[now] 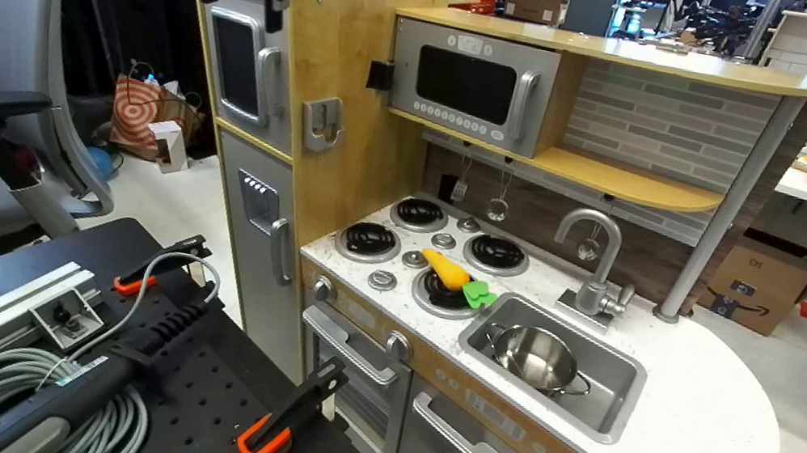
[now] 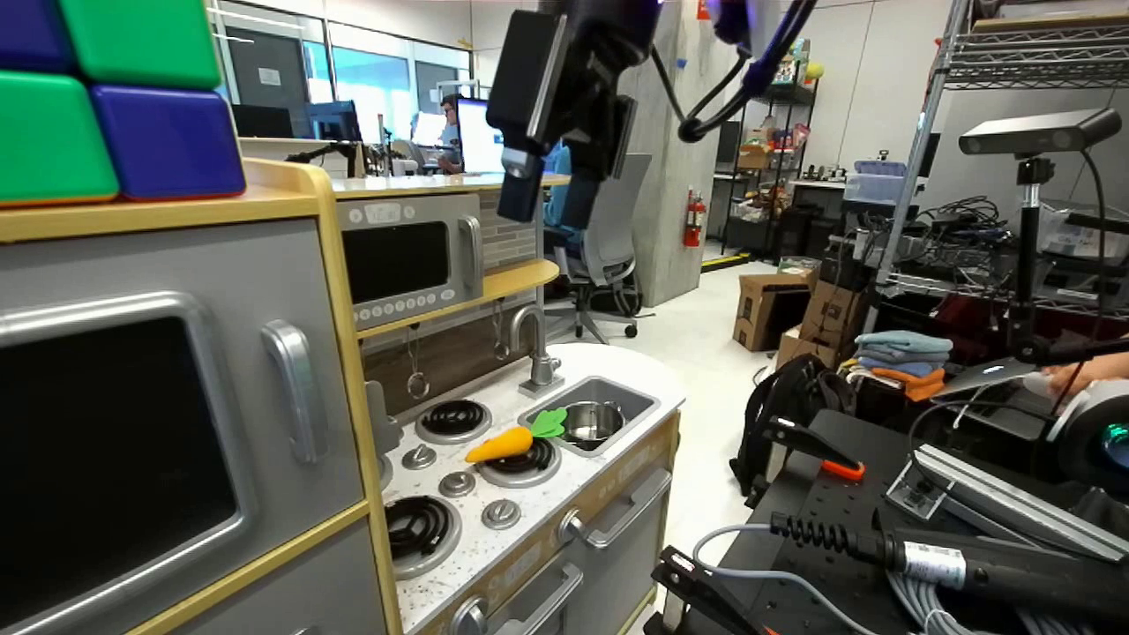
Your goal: Put the carrot plush toy in the pot
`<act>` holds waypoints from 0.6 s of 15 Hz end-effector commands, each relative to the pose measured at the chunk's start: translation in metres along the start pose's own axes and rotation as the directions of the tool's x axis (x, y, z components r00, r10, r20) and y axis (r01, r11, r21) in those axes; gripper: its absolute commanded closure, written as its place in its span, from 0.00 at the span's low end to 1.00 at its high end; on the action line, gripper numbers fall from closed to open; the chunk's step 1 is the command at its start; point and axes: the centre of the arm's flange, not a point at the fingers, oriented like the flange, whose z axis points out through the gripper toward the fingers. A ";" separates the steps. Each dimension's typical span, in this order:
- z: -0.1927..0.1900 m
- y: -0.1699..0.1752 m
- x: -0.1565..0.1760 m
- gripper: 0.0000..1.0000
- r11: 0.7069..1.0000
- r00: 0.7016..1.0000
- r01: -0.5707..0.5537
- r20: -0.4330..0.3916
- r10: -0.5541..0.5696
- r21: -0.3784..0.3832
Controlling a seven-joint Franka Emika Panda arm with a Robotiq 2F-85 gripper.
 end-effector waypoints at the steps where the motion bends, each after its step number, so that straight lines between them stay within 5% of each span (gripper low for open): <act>1: 0.008 0.038 0.054 0.00 0.996 0.981 0.039 -0.185 -0.055 -0.085; 6: 0.023 0.094 0.101 0.00 0.982 0.950 -0.042 -0.313 -0.018 -0.185; 9: 0.026 0.099 0.101 0.00 0.991 0.960 -0.061 -0.280 0.026 -0.117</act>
